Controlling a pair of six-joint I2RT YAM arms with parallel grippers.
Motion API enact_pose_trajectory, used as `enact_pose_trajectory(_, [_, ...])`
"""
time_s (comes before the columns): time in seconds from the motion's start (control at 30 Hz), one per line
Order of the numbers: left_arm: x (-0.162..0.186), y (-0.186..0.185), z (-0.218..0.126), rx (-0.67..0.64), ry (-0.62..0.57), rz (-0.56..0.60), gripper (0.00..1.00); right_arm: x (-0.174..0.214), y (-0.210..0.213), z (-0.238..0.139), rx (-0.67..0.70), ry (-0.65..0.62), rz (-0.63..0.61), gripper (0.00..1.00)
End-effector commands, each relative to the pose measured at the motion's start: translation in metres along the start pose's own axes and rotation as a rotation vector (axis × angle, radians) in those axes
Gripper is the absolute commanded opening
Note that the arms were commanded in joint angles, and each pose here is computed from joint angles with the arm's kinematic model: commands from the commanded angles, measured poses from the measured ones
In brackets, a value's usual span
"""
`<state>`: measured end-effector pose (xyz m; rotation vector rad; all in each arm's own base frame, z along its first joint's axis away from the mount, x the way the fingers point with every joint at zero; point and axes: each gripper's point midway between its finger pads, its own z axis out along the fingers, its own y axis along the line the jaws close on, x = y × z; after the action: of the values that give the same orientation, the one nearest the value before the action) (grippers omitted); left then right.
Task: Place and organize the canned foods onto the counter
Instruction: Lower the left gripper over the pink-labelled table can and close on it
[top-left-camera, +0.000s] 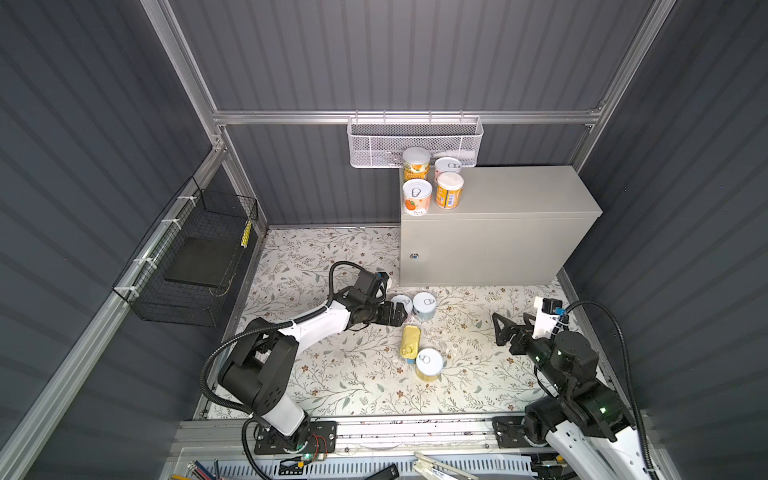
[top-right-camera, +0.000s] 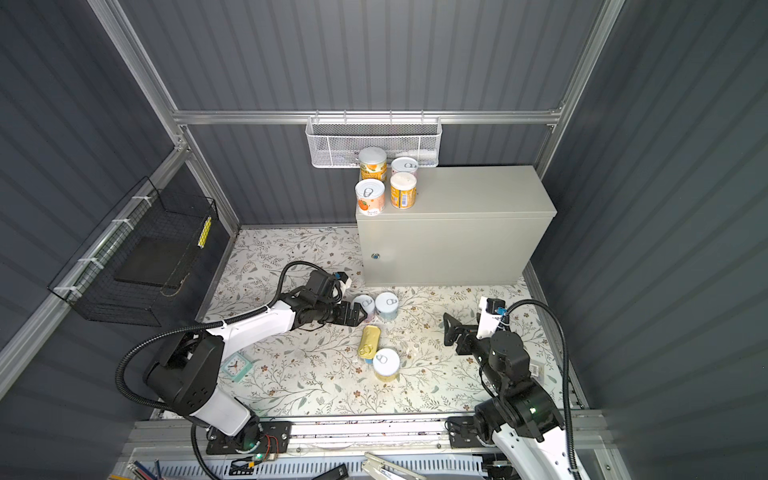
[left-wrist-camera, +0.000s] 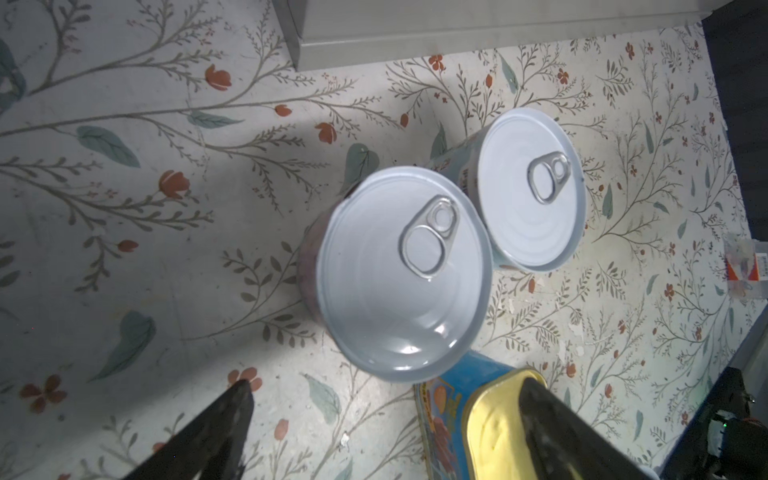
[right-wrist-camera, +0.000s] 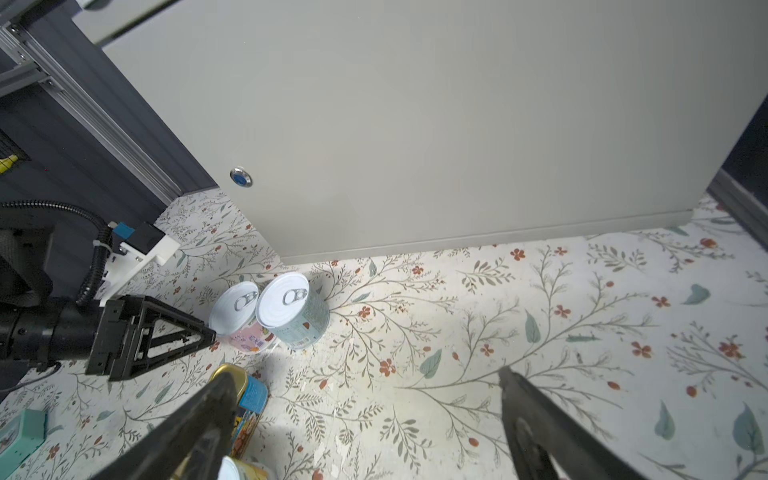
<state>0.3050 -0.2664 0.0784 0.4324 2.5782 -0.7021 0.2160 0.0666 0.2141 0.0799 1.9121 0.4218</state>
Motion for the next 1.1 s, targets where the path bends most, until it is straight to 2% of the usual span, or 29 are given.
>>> enact_pose_trajectory(0.0, [-0.013,-0.001,0.006,-0.012,-0.029,0.04,1.0,0.011,-0.002,0.002,-0.003,0.03,0.045,0.99])
enact_pose_trajectory(0.13, [-0.016,0.0,0.015,-0.01,-0.04,0.03,1.0,0.019,-0.005,0.004,0.011,0.065,0.037,0.99])
enact_pose_trajectory(0.57, [-0.022,-0.005,0.045,-0.019,0.006,0.062,0.99,0.028,-0.007,0.005,0.007,0.073,0.054,0.99])
enact_pose_trajectory(0.73, [-0.026,-0.003,0.048,-0.078,0.001,0.109,0.97,0.032,-0.007,0.007,0.007,0.089,0.062,0.99])
enact_pose_trajectory(1.07, [-0.03,-0.003,0.058,-0.092,0.036,0.16,0.78,0.047,-0.012,0.01,0.025,0.132,0.097,0.99])
